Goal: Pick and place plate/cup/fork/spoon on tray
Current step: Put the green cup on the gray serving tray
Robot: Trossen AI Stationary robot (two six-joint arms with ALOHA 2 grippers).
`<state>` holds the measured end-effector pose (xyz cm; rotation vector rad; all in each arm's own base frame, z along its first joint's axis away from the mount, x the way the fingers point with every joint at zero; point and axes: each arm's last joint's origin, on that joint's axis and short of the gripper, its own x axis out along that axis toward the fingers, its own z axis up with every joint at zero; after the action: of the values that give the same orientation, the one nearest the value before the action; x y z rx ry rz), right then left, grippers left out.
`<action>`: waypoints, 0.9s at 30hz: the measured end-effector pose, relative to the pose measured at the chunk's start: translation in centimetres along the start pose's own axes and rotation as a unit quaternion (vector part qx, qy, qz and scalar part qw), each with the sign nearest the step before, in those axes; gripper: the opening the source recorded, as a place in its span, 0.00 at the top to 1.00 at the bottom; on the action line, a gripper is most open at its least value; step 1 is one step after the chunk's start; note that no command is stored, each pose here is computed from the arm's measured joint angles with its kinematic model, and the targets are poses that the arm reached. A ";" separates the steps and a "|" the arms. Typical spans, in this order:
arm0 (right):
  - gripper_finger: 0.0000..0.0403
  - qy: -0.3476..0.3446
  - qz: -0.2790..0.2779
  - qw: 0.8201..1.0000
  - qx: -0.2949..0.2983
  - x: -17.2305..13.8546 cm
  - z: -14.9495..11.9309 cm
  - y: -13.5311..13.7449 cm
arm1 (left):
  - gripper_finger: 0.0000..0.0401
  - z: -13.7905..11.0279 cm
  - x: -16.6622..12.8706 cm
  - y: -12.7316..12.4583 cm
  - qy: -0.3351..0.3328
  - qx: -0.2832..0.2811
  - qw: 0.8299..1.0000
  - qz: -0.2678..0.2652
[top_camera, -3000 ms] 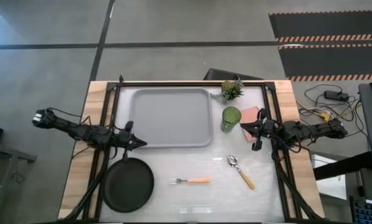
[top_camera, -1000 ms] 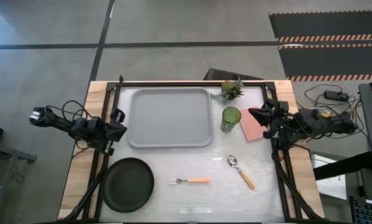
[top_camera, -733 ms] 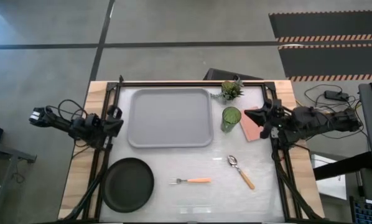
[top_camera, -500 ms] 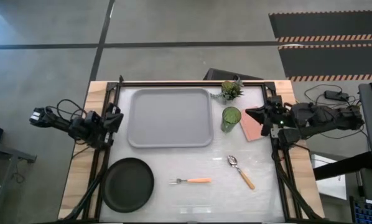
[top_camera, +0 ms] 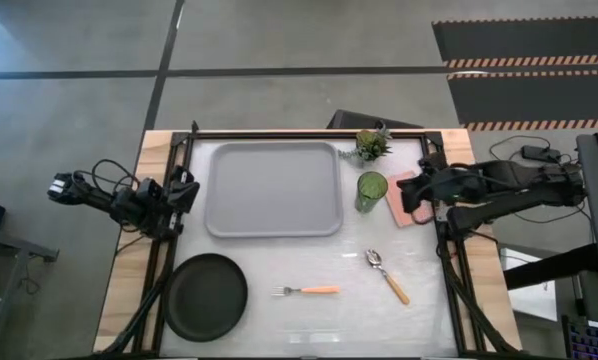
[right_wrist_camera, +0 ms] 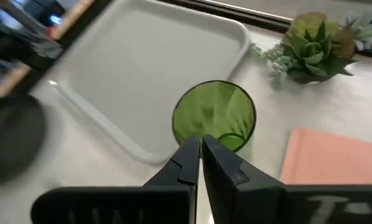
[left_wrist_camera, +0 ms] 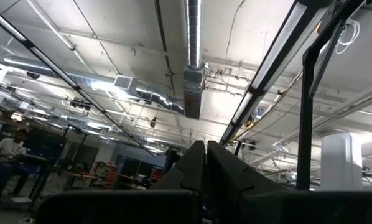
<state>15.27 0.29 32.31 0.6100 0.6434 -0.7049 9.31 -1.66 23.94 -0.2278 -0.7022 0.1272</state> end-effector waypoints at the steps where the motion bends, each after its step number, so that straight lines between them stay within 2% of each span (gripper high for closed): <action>1: 0.98 0.002 -0.003 1.000 -0.004 0.2 0.2 0.2 | 1.00 0.0 0.0 0.0 0.000 0.000 1.000 0.000; 8: 0.98 0.030 -0.019 0.999 -0.033 1.6 2.5 0.9 | 1.00 0.0 0.0 0.0 -0.001 0.000 1.000 0.000; 14: 0.98 0.072 -0.021 0.996 -0.043 3.5 5.2 0.5 | 1.00 0.0 0.0 0.0 0.002 0.001 1.000 0.000; 19: 0.98 0.093 -0.012 0.991 -0.092 4.8 7.5 -0.3 | 1.00 -0.4 0.0 0.0 0.018 0.009 1.000 -0.001; 24: 0.98 0.131 0.009 0.983 -0.127 6.4 9.1 -1.4 | 1.00 0.4 0.1 0.0 -0.017 -0.002 1.000 0.002; 27: 0.98 0.138 0.000 0.980 -0.145 6.9 9.9 -2.1 | 1.00 1.5 0.2 0.0 -0.058 0.016 0.998 0.007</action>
<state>21.01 -10.51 33.20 0.4396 0.9840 -0.5160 8.48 -1.39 25.19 -0.1968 -0.8135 0.1660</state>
